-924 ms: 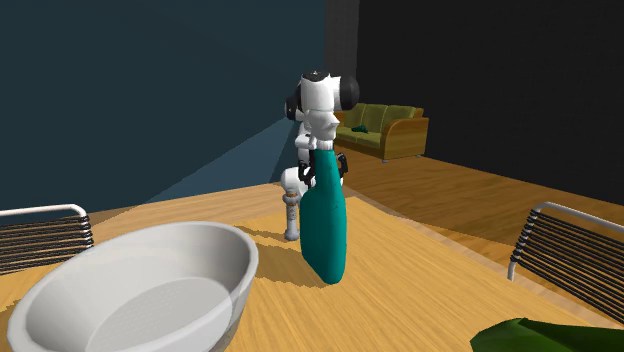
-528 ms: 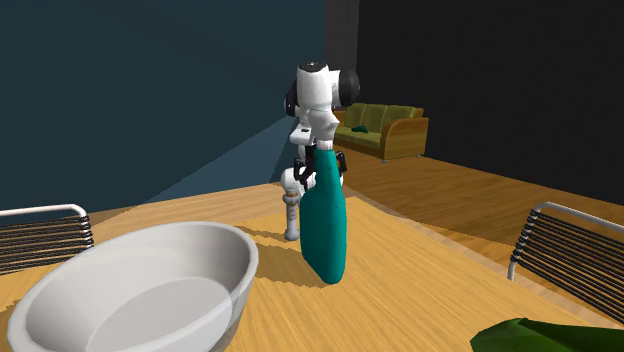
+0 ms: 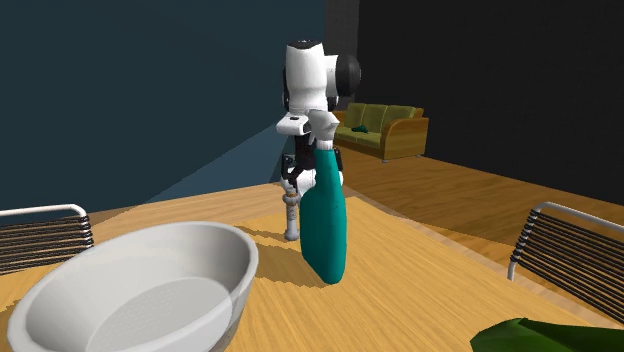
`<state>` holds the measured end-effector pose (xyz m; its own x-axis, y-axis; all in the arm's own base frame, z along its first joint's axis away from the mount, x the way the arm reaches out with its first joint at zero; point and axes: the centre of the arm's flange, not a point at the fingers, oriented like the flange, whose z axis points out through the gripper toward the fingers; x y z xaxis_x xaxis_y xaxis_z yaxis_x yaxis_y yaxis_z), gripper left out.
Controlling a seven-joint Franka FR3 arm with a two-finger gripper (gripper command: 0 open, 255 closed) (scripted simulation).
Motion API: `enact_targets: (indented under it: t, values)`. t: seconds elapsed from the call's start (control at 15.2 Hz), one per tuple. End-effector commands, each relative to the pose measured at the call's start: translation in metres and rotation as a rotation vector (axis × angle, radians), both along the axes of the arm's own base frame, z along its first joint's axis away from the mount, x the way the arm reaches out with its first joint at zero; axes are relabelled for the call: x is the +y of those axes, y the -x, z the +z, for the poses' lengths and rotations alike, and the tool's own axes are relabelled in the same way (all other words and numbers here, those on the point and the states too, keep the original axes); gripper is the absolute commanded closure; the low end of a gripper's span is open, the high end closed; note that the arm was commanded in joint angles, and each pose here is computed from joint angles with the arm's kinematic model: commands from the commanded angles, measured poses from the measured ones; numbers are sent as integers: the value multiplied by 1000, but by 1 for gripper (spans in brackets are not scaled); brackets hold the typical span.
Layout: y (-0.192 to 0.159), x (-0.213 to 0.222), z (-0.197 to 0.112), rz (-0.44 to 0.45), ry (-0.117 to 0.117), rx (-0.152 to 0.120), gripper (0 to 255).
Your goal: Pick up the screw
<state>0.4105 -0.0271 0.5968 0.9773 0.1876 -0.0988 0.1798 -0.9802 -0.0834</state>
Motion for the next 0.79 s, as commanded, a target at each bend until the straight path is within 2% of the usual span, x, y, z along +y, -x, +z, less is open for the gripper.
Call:
enact_targets:
  t: [0.0,0.73]
  values:
    - [-22,-4,12,1,7,-15,0]
    - [-138,-34,72,10,40,-92,0]
